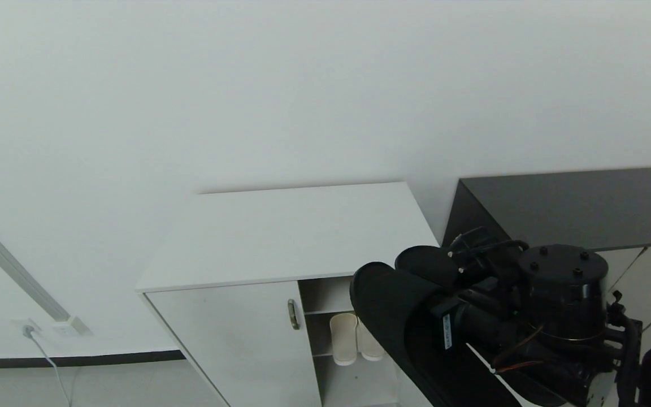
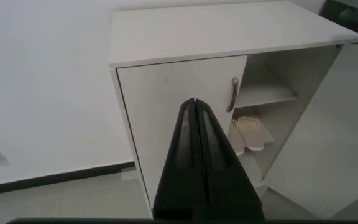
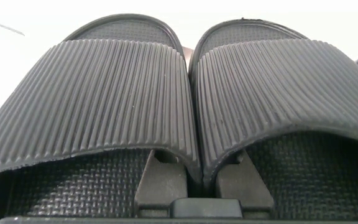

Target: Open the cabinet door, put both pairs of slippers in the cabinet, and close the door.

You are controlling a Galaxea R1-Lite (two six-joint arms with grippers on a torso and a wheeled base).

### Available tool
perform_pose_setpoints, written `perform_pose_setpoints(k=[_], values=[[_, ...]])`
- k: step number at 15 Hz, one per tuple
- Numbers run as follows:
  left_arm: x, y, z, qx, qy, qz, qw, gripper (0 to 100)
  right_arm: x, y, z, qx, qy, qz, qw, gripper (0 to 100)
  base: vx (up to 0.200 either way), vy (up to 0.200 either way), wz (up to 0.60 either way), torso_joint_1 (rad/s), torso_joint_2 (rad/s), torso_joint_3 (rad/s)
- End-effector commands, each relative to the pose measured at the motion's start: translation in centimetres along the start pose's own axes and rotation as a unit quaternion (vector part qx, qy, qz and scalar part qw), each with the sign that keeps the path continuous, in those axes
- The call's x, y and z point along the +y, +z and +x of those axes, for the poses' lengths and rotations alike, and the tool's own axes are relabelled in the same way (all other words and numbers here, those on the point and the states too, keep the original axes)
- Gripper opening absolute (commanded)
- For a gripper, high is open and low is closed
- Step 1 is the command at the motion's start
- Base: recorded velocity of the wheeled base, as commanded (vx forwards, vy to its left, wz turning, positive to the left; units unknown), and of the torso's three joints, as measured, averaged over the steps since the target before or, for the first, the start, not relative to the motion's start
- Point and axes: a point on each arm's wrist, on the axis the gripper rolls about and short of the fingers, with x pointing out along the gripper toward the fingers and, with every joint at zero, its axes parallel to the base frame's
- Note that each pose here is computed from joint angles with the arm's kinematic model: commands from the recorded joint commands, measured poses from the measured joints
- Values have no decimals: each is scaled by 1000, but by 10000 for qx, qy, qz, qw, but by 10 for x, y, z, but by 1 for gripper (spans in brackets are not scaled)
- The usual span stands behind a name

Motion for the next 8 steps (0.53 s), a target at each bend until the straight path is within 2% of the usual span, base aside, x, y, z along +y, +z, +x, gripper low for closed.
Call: perform_pose_setpoints(k=[1, 4, 8], values=[[0, 0, 0, 6, -2, -2, 10000, 0, 3, -1, -1, 19, 57, -14, 10000, 0, 0, 0, 0, 0, 0, 0], [0, 0, 0, 6, -2, -2, 10000, 0, 11, -6, -4, 88, 258, -68, 9996, 0, 0, 0, 0, -14, 22, 20], [0, 0, 0, 14, -2, -3, 10000, 0, 14, -7, -6, 111, 308, -97, 9994, 0, 0, 0, 0, -145, 337, 179]])
